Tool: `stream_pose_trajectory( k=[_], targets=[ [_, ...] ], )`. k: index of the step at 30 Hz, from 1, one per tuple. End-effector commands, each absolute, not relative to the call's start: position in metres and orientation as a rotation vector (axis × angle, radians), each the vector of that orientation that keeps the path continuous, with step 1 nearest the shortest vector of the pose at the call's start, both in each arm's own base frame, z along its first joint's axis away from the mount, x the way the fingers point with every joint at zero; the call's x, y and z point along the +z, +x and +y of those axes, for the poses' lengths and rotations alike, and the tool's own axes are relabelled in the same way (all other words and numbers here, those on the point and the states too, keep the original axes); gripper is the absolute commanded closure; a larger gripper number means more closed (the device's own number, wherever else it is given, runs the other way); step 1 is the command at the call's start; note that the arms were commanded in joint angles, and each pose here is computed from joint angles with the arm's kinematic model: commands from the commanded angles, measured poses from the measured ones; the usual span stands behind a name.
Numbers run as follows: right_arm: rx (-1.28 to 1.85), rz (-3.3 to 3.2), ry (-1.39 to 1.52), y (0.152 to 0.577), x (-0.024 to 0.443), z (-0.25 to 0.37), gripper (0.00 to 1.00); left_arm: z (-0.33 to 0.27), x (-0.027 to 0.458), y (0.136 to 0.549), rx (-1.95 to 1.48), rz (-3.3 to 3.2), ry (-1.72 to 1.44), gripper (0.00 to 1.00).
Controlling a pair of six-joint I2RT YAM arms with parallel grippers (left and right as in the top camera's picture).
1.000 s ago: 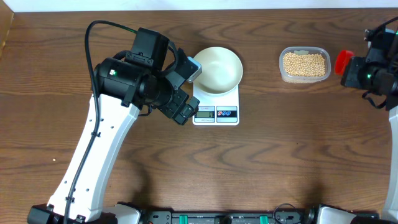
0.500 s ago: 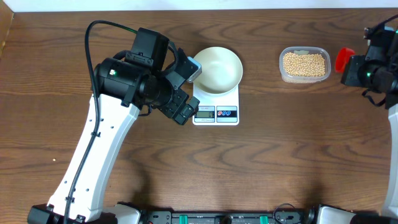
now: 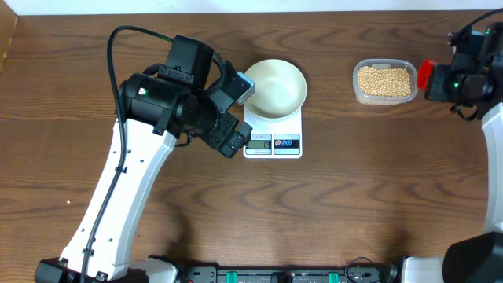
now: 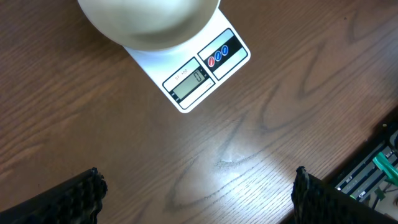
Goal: Scoop item into bowl and weigh 50g on scale
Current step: 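Move the red scoop with the right gripper over the soybean tub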
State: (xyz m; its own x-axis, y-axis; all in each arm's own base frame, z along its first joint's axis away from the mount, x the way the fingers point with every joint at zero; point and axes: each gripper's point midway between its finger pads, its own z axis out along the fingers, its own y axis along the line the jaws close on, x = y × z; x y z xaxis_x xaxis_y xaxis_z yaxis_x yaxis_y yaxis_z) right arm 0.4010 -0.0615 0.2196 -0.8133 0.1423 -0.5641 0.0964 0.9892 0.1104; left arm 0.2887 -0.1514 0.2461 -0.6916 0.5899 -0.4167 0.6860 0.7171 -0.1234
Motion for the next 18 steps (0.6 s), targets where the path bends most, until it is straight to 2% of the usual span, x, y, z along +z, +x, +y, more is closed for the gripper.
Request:
stream_pose_trajectory(
  k=[1, 18],
  targets=[
    [0.087, 2.529, 0.094, 0.411, 0.216, -0.061, 0.99, -0.15, 0.254, 0.288, -0.375, 2.557, 0.976, 0.02],
    [0.095, 2.552, -0.082, 0.449, 0.171, -0.051, 0.99, -0.15, 0.254, 0.288, -0.375, 2.557, 0.976, 0.02]
  ],
)
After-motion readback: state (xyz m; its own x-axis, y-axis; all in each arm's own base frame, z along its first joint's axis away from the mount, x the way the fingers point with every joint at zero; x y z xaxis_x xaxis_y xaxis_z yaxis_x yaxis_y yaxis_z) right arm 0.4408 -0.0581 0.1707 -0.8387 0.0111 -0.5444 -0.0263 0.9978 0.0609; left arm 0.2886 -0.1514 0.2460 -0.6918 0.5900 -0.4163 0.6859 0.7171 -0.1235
